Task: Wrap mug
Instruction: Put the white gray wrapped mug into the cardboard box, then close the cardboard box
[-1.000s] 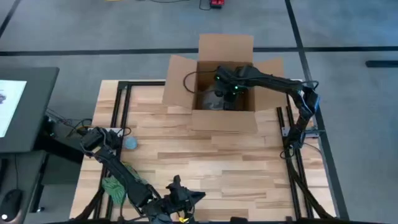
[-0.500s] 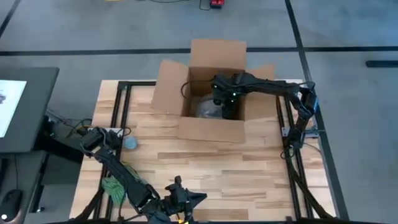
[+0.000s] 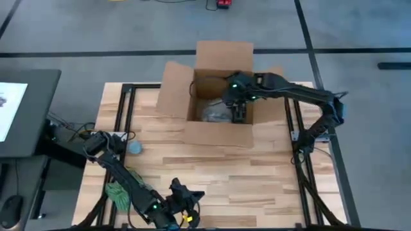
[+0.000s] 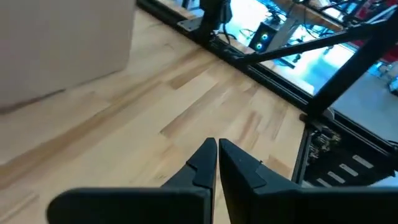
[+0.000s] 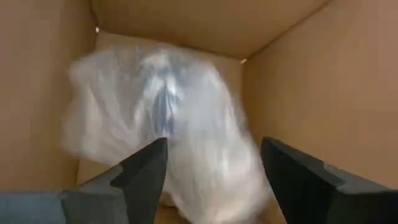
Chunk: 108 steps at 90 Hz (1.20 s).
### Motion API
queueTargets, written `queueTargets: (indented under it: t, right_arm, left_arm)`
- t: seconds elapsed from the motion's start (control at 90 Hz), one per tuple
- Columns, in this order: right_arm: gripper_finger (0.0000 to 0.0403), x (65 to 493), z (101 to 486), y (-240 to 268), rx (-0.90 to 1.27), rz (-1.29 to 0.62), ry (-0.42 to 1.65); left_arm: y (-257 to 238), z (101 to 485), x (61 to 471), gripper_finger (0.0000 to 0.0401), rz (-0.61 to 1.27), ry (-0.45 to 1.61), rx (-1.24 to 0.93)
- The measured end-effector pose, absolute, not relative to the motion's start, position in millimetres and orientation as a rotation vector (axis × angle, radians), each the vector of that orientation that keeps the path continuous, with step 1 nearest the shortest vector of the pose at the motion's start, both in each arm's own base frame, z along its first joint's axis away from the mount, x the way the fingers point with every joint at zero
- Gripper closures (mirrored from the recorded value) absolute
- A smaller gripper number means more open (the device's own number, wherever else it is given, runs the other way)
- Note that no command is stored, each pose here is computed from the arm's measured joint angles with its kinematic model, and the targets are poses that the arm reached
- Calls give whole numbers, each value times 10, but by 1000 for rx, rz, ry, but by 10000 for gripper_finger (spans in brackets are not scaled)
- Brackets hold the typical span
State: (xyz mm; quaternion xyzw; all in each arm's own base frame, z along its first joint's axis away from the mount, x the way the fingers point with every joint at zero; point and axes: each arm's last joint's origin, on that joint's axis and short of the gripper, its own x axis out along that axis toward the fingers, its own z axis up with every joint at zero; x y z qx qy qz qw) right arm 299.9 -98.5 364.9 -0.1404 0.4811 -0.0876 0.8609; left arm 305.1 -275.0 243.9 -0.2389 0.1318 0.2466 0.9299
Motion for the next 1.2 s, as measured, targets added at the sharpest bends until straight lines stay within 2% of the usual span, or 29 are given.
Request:
queueTargets:
  t: [0.356, 0.522, 0.644, 0.756, 0.856, 0.922, 0.989, 1.1, 1.2]
  right_arm:
    - [154, 2259, 4308, -702, -331, -76, 736]
    - [154, 1931, 4484, -564, -324, -17, 645]
    - [154, 1741, 4537, -391, -240, 63, 619]
    - [154, 1632, 4457, -184, -139, 231, 719]
    - [154, 1570, 4326, 30, -43, 380, 873]
    - [156, 1532, 4214, 170, 11, 426, 968]
    - [159, 1492, 4081, 297, 49, 453, 1047]
    - [169, 1405, 3802, 414, 43, 363, 1176]
    - [183, 1306, 3536, 377, -31, 117, 1291]
  left_arm:
    - [-2750, 2439, 3051, 401, 504, 271, -485]
    - [-2733, 2427, 3038, 401, 520, 274, -449]
    - [-2618, 2360, 3001, 401, 604, 292, -478]
    - [-2372, 2271, 2923, 401, 751, 413, -533]
    - [-2149, 2229, 2801, 401, 929, 603, -546]
    - [-2016, 2336, 2681, 401, 1054, 718, -507]
    - [-1901, 2535, 2573, 401, 1136, 735, -464]
    - [-1704, 2724, 2512, 401, 1078, 706, -422]
    - [-1457, 2840, 2500, 401, 1105, 700, -394]
